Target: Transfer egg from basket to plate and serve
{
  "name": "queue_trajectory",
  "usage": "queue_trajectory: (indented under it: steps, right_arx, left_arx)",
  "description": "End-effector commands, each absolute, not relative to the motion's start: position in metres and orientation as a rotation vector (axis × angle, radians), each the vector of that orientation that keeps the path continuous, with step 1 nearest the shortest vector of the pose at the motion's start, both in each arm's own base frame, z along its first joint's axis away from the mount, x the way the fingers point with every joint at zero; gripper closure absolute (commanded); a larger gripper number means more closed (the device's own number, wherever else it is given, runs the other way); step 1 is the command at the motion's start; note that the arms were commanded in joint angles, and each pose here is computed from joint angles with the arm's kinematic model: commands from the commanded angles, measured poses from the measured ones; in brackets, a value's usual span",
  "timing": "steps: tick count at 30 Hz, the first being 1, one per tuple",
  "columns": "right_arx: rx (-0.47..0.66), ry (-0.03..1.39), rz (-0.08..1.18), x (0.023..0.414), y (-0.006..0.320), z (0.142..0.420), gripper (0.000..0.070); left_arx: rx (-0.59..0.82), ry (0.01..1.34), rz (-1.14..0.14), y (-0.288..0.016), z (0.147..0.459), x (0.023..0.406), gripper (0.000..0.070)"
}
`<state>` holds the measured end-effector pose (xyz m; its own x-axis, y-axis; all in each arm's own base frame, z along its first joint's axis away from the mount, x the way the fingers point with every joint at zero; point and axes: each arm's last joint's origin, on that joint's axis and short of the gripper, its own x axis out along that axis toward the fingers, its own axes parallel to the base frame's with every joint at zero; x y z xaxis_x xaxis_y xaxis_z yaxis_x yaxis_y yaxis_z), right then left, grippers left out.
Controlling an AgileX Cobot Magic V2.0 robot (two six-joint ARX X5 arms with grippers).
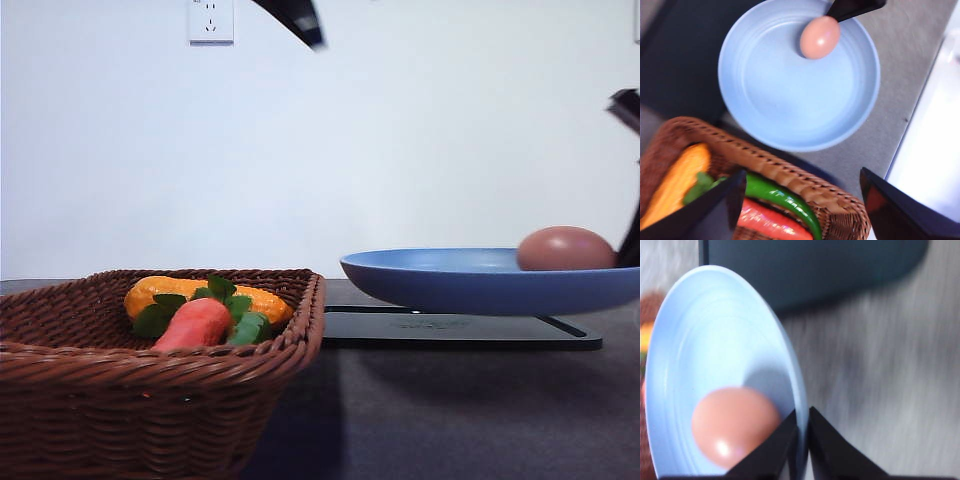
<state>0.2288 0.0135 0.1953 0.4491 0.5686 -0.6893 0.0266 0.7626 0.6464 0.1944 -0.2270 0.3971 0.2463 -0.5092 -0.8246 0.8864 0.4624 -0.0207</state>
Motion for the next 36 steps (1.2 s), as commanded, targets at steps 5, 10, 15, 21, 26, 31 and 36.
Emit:
queue_trajectory:
  steps: [5, 10, 15, 21, 26, 31, 36]
  right_arx:
    - [0.601, 1.04, 0.378, 0.289, 0.012, 0.204, 0.07]
    - [0.6, 1.048, 0.377, 0.338, 0.011, 0.201, 0.07]
    - [0.61, 1.083, 0.367, 0.371, 0.011, 0.184, 0.07]
    - [0.604, 1.118, 0.366, 0.389, 0.01, 0.161, 0.07]
    - [0.571, 1.124, 0.346, 0.391, 0.01, 0.153, 0.07]
    - [0.524, 1.114, 0.345, 0.391, 0.009, 0.153, 0.0631]
    - [0.52, 1.107, 0.347, 0.392, 0.009, 0.154, 0.0457]
  left_arx:
    - [0.439, 0.804, -0.964, -0.194, 0.428, 0.179, 0.0258]
    - [0.401, 0.785, -0.929, -0.169, 0.442, 0.165, 0.0258]
    - [0.381, 0.772, -0.903, -0.153, 0.45, 0.157, 0.0259]
    - [0.374, 0.772, -0.89, -0.146, 0.452, 0.155, 0.0259]
    - [0.384, 0.767, -0.846, -0.144, 0.452, 0.158, 0.0259]
    - [0.389, 0.765, -0.833, -0.144, 0.452, 0.158, 0.0259]
    - [0.39, 0.767, -0.833, -0.145, 0.451, 0.159, 0.0259]
